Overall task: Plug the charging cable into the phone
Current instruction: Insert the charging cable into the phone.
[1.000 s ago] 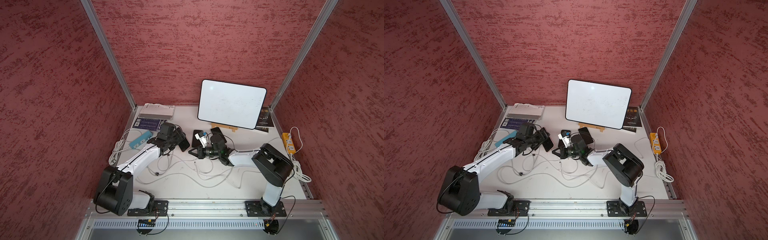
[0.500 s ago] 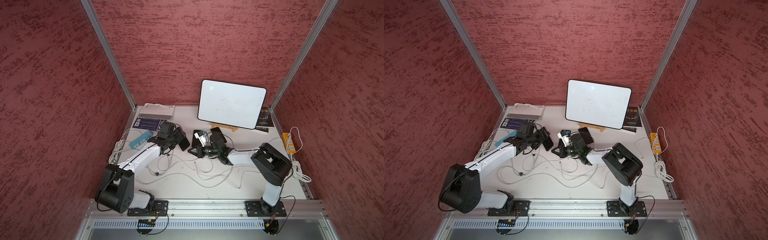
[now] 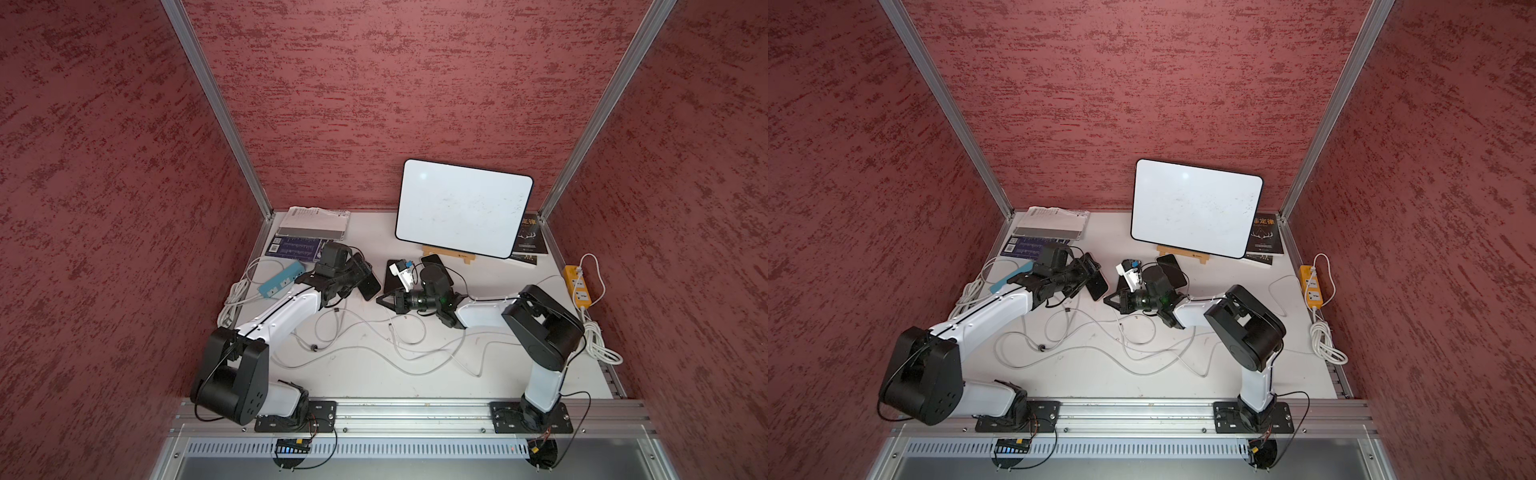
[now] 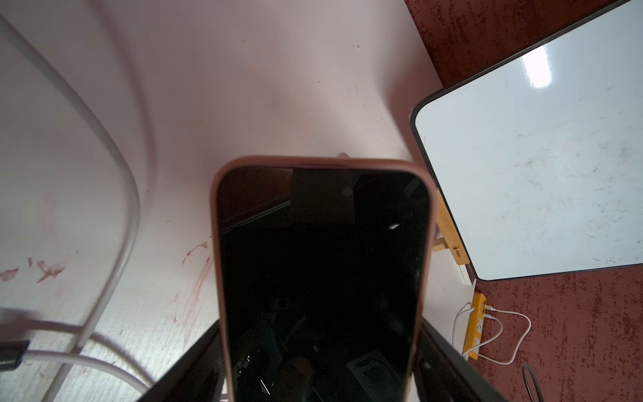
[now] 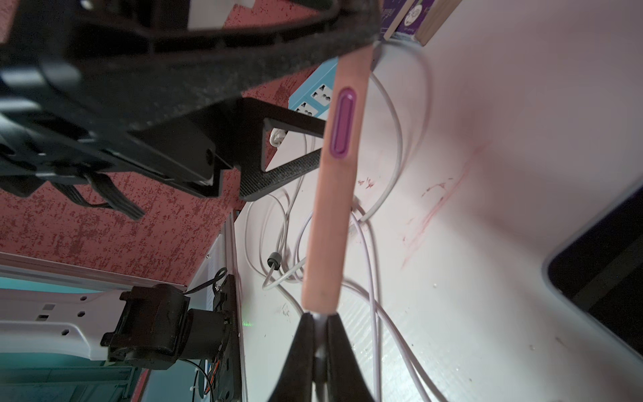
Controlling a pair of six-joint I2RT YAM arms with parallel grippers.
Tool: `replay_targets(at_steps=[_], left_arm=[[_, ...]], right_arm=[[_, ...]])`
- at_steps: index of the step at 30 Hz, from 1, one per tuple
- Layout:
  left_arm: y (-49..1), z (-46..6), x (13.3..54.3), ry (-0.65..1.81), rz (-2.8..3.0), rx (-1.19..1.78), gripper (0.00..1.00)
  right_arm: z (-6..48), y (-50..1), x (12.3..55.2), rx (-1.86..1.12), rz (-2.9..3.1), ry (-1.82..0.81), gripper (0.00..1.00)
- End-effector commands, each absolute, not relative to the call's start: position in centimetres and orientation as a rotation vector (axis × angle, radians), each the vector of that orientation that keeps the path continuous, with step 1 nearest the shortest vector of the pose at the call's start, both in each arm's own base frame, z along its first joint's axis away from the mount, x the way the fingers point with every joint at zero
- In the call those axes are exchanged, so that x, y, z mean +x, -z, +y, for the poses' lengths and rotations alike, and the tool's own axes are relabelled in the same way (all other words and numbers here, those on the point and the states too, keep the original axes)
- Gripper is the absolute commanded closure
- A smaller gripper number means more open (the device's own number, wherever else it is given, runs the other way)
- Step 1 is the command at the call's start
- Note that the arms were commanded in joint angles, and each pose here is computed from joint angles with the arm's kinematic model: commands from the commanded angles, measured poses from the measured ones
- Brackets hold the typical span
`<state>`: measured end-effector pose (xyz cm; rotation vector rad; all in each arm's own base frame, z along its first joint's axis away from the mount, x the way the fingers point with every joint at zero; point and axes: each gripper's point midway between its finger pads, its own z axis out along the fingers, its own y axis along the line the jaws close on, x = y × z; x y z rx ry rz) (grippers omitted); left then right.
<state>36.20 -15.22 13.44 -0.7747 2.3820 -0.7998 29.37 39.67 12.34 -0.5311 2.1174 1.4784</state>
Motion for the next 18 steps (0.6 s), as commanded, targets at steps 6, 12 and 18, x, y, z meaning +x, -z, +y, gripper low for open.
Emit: replay_targets(at_steps=[6,12,18], left_arm=[[-13.8,-16.0,36.8,0.812,2.415,-0.747,1.0],[-13.6,-16.3,36.9,0.801,2.447,-0.719,1.0],[-13.2,-16.1,36.9,0.762,2.465,-0.728,1.0]], right_arm=[[39.5,-13.5,32.3,-0.485,2.057,-1.424,1.0],[39.3,-14.1,33.3,-0.489,2.051,-1.418,1.0],[39.4,-14.2,33.9,-0.494,2.065,-1.397,1.0]])
